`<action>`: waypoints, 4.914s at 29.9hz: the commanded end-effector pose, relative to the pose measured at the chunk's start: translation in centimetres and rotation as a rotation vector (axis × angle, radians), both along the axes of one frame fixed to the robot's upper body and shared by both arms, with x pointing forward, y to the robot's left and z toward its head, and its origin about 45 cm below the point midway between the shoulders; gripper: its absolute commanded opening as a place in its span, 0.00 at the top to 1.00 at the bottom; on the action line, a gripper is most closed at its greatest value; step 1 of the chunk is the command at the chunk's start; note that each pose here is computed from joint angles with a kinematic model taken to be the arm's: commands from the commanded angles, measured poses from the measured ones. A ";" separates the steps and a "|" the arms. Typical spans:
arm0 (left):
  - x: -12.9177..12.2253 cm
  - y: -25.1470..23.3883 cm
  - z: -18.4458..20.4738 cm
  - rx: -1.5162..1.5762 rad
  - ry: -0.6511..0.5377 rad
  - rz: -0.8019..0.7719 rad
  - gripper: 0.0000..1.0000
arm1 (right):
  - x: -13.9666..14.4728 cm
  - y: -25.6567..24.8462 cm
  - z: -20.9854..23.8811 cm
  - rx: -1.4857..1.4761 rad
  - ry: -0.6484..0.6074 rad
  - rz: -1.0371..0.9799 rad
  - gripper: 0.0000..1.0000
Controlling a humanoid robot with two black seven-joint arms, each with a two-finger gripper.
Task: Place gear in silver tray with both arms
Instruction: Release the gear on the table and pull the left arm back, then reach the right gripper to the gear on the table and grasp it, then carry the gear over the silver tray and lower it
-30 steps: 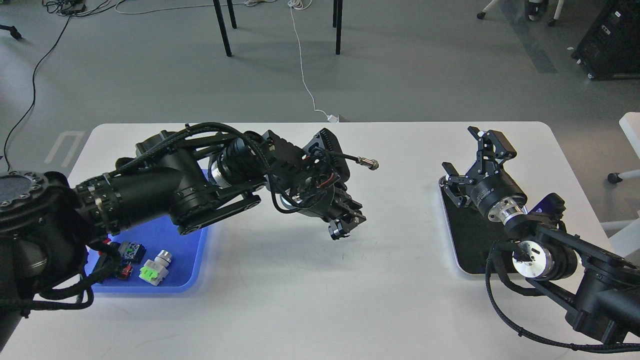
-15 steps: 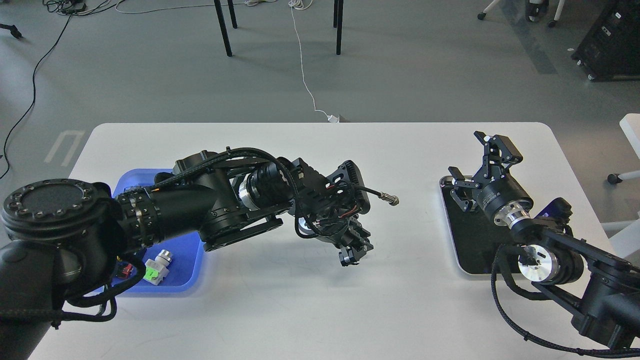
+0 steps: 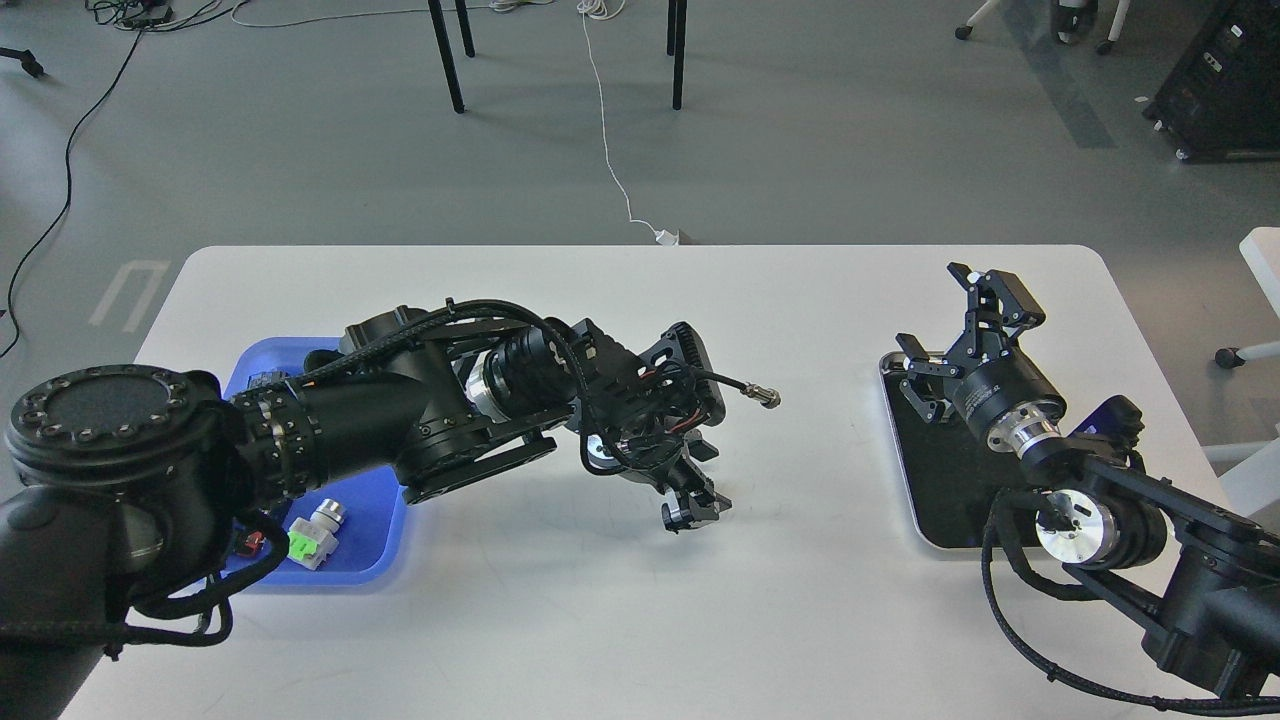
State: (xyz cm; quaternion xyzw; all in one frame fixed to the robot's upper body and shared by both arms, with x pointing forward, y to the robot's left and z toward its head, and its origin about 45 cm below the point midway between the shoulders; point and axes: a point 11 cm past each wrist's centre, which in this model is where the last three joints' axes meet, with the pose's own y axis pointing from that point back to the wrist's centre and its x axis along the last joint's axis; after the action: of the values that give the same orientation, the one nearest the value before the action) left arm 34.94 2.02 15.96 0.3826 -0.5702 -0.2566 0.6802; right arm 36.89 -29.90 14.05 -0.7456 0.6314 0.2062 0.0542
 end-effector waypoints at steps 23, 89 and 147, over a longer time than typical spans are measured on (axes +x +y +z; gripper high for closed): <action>1.8 26.3 3.0 -1.623 0.767 1.349 0.02 | -0.7 5.0 0.4 -0.347 -0.129 0.385 0.01; -2.2 30.6 -0.3 -2.056 0.899 1.511 0.02 | -1.8 14.7 -1.1 -1.740 -0.823 1.724 0.41; -2.2 30.6 -0.3 -2.057 0.906 1.507 0.02 | 0.5 15.6 1.7 -1.806 -0.876 1.660 0.83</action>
State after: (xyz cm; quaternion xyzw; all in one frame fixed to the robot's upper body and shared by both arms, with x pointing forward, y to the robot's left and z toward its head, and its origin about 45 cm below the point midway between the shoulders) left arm 32.73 32.62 15.70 -0.1959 0.1167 0.6129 0.7566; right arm 36.84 -14.56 14.75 -0.6961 -0.1715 -0.5664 -0.4066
